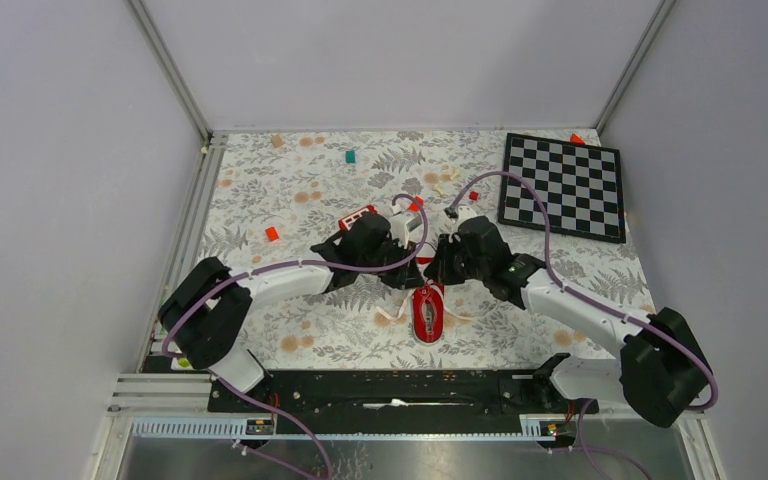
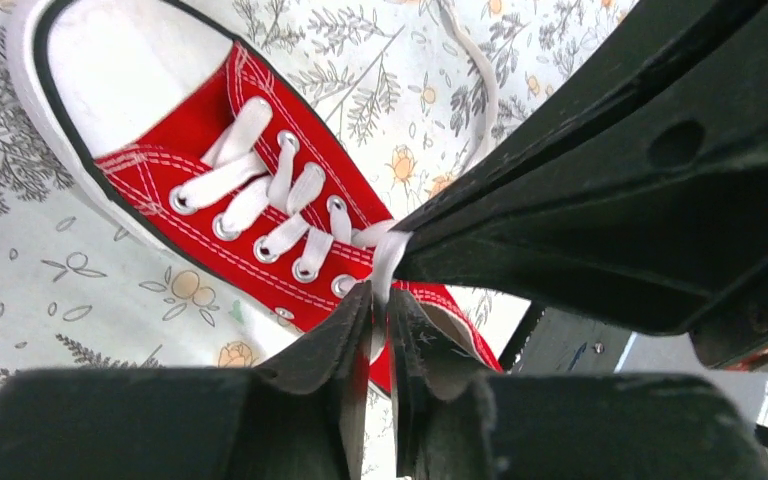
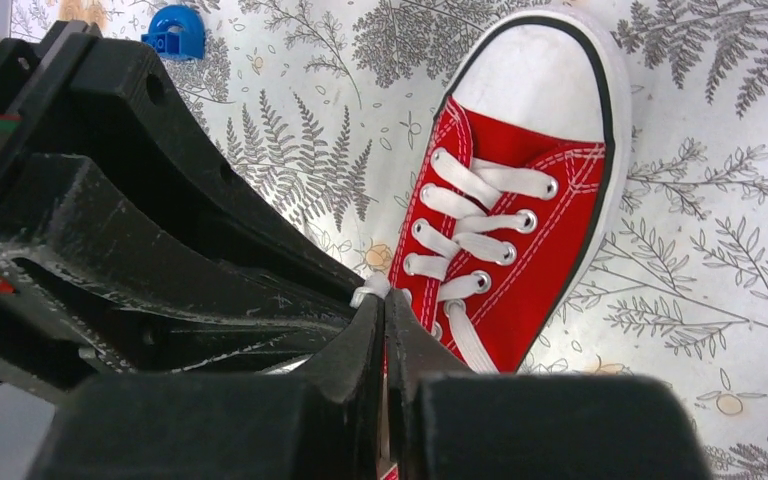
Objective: Tie the shoes
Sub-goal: Wrap the shoelace around the shoelace.
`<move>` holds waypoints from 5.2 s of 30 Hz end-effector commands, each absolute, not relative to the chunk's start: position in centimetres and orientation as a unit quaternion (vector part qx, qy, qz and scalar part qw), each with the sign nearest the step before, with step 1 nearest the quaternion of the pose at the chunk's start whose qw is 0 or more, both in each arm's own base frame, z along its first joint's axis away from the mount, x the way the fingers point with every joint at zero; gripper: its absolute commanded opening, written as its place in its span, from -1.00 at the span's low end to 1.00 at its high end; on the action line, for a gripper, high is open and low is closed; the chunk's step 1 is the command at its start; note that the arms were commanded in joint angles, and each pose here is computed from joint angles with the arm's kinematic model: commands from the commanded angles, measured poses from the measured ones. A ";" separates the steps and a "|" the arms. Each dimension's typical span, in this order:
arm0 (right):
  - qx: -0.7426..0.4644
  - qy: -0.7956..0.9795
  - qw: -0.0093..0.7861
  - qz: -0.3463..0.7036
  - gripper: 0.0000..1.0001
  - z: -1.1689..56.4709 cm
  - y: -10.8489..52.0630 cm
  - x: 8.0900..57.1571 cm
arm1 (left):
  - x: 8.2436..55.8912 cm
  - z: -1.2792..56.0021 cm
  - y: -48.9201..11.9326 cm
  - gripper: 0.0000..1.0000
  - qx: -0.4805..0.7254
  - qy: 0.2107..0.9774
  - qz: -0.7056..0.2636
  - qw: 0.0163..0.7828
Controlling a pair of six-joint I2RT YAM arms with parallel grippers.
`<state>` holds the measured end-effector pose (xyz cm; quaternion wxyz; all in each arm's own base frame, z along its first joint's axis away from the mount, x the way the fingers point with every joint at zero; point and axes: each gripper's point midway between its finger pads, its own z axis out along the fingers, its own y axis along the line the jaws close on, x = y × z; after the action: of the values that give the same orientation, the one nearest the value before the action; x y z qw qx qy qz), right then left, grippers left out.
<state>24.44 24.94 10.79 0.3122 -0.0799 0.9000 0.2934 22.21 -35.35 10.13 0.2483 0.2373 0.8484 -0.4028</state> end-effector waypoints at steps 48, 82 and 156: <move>0.024 0.884 0.338 0.322 -1.00 13.3 24.7 25.9 | 22.4 13.8 -33.8 -0.75 0.261 0.783 -0.424 0.372; 0.020 0.879 0.333 0.341 -1.00 13.1 25.6 26.0 | 24.5 12.3 -36.2 -0.87 0.237 0.795 -0.431 0.354; 0.031 0.880 0.333 0.337 -1.00 13.1 25.3 26.1 | 22.6 12.6 -37.0 -0.36 0.263 0.735 -0.429 0.456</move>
<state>24.90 24.99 11.36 0.3085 0.0233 0.8951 0.3212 22.22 -35.19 9.73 0.4282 0.2613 0.7703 -0.3937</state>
